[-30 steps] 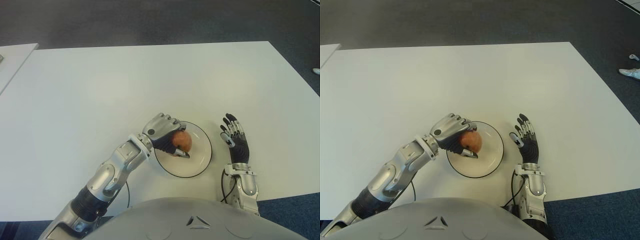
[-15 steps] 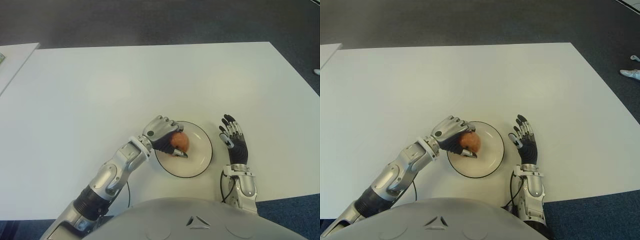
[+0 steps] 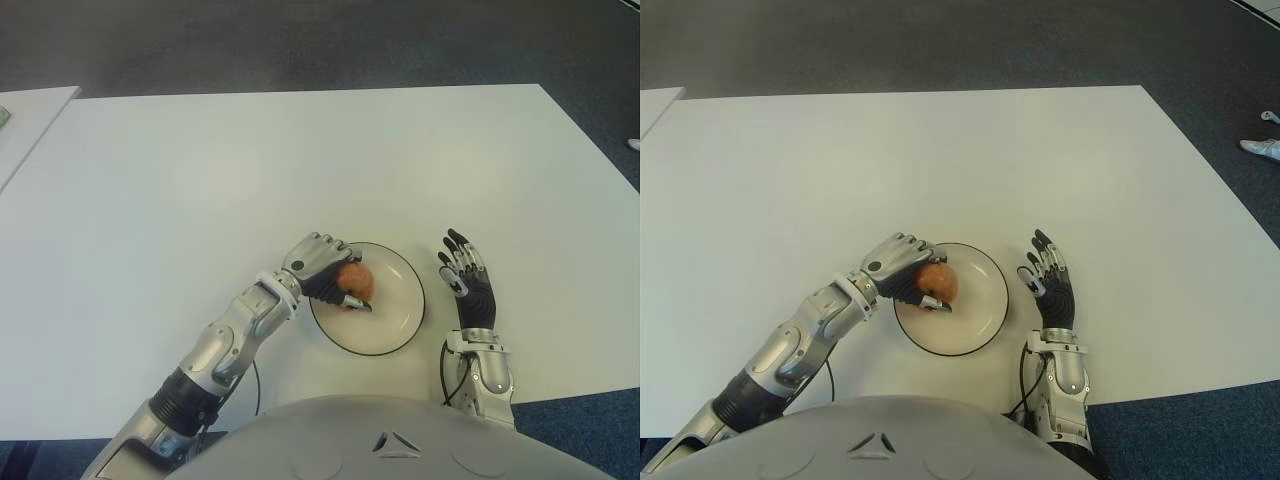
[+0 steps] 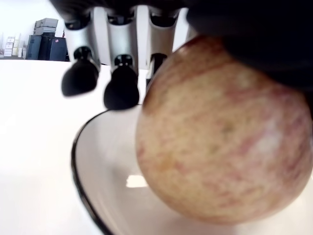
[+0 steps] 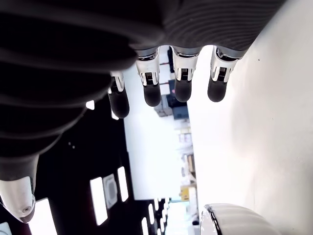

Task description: Put the apples into the plate.

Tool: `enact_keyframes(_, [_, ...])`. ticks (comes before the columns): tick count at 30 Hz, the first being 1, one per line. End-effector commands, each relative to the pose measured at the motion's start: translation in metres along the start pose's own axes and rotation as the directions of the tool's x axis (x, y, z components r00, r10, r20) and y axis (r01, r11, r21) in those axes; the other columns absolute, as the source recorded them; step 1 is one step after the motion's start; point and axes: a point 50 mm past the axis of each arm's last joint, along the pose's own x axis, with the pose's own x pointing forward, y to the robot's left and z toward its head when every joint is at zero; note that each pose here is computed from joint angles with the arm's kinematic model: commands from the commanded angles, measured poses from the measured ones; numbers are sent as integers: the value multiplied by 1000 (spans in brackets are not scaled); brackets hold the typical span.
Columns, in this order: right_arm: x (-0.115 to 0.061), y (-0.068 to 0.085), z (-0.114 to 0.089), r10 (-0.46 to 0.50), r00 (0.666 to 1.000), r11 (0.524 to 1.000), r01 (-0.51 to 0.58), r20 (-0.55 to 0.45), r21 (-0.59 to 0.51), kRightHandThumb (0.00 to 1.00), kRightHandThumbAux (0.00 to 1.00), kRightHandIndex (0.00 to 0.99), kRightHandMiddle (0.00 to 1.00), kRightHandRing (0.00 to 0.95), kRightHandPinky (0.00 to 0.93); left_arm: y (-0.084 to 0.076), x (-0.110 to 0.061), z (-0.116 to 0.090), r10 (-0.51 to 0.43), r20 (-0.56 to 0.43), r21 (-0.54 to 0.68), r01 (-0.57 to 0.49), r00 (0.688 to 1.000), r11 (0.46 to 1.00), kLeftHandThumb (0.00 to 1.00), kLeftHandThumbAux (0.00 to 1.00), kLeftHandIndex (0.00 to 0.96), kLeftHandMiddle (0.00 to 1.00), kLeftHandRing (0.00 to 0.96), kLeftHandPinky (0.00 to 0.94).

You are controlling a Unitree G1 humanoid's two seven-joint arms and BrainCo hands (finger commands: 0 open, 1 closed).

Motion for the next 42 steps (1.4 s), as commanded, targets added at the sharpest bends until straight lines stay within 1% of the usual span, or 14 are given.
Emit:
enact_keyframes(1, [-17, -1, -21, -23, 991, 999, 27, -133, 27, 254, 566, 135, 108, 48, 68, 2, 2, -3, 16, 13, 5, -16, 1000, 1000, 385, 406, 272, 340, 317, 308])
enact_keyframes(2, [-17, -1, -21, -23, 991, 999, 28, -133, 29, 254, 568, 132, 108, 49, 66, 1, 2, -2, 12, 16, 8, -12, 1000, 1000, 330, 352, 206, 229, 203, 205])
enact_keyframes(3, [-17, -1, -21, -24, 991, 999, 28, -133, 31, 253, 569, 130, 109, 49, 64, 1, 1, -2, 9, 19, 11, -9, 1000, 1000, 294, 293, 132, 146, 130, 131])
enact_keyframes(6, [-16, 0, -21, -27, 991, 999, 31, -134, 33, 251, 567, 131, 109, 48, 60, 1, -1, -1, 5, 27, 0, -5, 1000, 1000, 255, 209, 43, 48, 42, 42])
enact_keyframes(9, [-16, 1, -21, -28, 991, 999, 33, -134, 33, 249, 563, 136, 108, 47, 56, 2, -2, -1, 8, 32, -10, -8, 999, 1000, 245, 173, 14, 15, 13, 13])
enact_keyframes(15, [-16, 1, -22, -23, 989, 999, 28, -143, 30, 229, 559, 135, 106, 43, 51, 5, -2, 0, 11, 38, -5, -11, 999, 1000, 235, 154, 1, 1, 1, 1])
enact_keyframes(29, [-15, 2, -24, -15, 989, 999, 20, -149, 34, 210, 552, 128, 100, 36, 45, 8, -2, -1, 14, 48, 58, -17, 999, 998, 202, 146, 0, 0, 0, 0])
enact_keyframes(36, [-15, 2, -24, -20, 989, 999, 26, -144, 41, 229, 561, 143, 102, 40, 51, 10, -3, -1, 23, 40, 53, -25, 999, 998, 203, 148, 0, 0, 0, 0])
enact_keyframes(40, [-15, 3, -24, -18, 989, 999, 24, -144, 38, 232, 562, 134, 101, 41, 52, 9, -3, -4, 40, 24, 31, -40, 999, 999, 210, 151, 0, 0, 0, 0])
enact_keyframes(42, [-15, 3, -24, -19, 990, 999, 25, -142, 41, 233, 561, 125, 99, 42, 55, 7, -3, -10, 85, -24, -69, -86, 996, 994, 209, 159, 0, 0, 0, 12])
